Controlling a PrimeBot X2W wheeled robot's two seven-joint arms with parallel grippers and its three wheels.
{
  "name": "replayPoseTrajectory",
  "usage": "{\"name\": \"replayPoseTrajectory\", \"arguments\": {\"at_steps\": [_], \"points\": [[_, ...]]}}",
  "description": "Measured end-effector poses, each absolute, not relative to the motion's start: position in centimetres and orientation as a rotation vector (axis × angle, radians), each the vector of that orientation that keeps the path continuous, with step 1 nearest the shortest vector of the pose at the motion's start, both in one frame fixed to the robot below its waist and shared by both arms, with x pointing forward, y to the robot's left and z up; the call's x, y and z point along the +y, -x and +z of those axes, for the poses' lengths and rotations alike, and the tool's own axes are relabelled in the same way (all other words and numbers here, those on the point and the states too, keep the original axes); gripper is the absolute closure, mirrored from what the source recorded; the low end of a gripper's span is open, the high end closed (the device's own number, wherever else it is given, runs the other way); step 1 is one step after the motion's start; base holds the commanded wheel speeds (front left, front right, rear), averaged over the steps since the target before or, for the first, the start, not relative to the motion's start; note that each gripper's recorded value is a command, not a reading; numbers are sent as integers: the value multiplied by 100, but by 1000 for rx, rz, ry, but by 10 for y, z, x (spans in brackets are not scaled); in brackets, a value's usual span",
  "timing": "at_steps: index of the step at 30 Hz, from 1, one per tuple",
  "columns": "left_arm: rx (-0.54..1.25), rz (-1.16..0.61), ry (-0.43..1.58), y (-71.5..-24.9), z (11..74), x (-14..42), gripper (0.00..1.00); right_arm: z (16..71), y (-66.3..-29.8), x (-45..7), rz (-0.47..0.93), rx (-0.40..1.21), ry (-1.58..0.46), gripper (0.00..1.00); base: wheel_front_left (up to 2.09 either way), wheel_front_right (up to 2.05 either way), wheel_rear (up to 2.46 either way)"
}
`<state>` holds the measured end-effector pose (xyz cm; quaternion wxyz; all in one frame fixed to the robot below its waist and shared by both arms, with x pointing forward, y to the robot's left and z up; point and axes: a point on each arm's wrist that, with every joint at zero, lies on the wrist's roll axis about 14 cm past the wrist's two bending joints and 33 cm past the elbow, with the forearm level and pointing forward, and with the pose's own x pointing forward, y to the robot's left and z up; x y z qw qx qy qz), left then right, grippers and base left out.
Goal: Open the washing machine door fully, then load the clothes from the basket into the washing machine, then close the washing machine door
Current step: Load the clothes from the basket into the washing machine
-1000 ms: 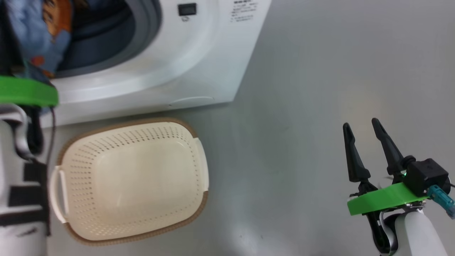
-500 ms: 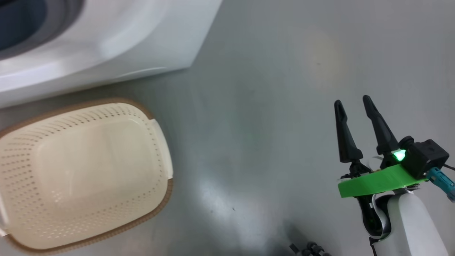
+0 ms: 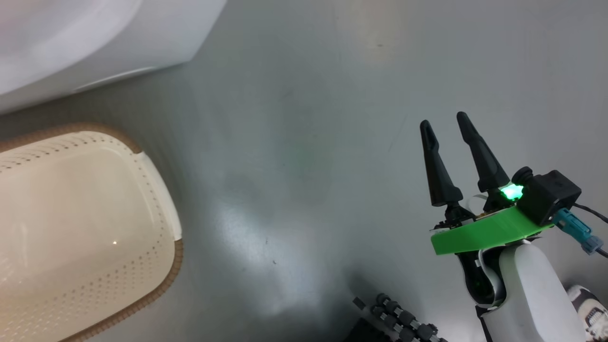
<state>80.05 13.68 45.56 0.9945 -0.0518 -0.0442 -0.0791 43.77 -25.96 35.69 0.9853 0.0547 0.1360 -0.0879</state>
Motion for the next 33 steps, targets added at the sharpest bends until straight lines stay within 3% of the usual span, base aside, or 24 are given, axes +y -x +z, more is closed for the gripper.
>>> {"name": "replayPoseTrajectory", "arguments": {"at_steps": [10,24,25,26,27,33], "points": [[-145,-129,136,-822,460,130,100,348,-433,-264,-188,307,-98,0,0,0,0],[-5,-124,105,-819,415,131,100,346,-433,-263,-186,312,-99,0,0,0,0],[-1,-124,102,-819,414,131,77,346,-433,-262,-185,312,-100,0,0,0,0],[1,-124,99,-819,414,132,29,346,-434,-262,-183,312,-101,0,0,0,0],[5,-123,98,-819,414,132,0,346,-434,-262,-183,312,-101,0,0,0,0],[16,-145,83,-816,413,131,0,348,-440,-261,-177,296,-103,0,0,0,0]]}}
